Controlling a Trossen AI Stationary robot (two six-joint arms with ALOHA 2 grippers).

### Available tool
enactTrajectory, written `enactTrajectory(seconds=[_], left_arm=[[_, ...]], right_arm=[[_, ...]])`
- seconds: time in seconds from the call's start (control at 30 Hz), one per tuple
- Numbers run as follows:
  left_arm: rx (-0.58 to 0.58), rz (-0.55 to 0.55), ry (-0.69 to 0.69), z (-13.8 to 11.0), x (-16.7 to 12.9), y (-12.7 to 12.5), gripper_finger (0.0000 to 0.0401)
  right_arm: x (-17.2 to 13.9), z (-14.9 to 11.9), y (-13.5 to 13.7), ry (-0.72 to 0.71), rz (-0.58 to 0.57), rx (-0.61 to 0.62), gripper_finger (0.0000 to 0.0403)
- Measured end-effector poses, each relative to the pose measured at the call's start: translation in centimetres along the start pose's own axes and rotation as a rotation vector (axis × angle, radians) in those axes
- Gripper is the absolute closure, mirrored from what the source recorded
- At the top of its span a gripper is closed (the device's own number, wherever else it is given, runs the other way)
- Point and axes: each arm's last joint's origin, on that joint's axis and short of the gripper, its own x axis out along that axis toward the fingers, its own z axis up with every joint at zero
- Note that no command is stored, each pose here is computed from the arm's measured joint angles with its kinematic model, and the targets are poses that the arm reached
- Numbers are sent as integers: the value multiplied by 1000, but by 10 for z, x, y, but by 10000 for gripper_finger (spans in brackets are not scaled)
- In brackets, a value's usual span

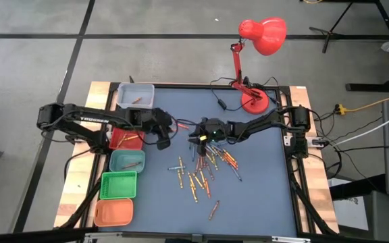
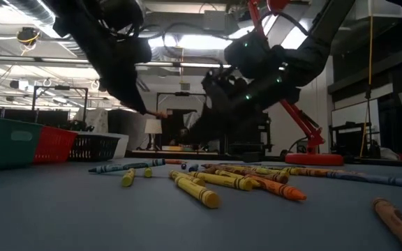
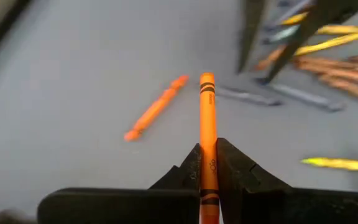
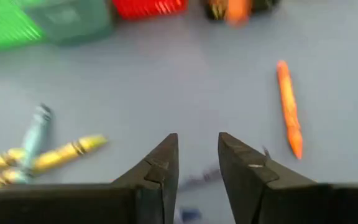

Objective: Sort crayons
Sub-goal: Put the orange crayon into the transparent bin, then put the brown crayon into the blue bin

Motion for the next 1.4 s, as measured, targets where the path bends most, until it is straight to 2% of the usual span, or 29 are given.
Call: enactTrajectory(seconds=[0.13, 0.27, 0.4, 0.5, 0.7, 0.9, 1.07, 1.23, 1.4], left_arm=[[18, 161, 12, 0, -2, 21, 391], [12, 398, 61, -3, -3, 47, 391], [-38, 628, 120, -8, -6, 74, 391], [-87, 728, 159, -12, -9, 93, 391], [-179, 781, 223, -21, -13, 121, 387], [-253, 790, 236, -26, -16, 136, 353], [-283, 752, 235, -28, -17, 141, 328], [-323, 753, 220, -28, -17, 141, 320], [-328, 753, 217, -28, -17, 141, 319]], right_arm=[[-1, -10, -2, 97, -40, 4, 290], [-1, -14, -3, 146, -47, 5, 290], [-1, -15, -3, 154, -47, 6, 290], [-1, -15, -3, 155, -44, 6, 290], [-1, -14, -2, 141, -43, 5, 290], [-1, -11, -2, 110, -38, 3, 290], [-1, -12, 2, 115, -20, -1, 290], [0, -14, 14, 123, 3, -21, 290], [-1, -20, 25, 157, -55, -50, 290]])
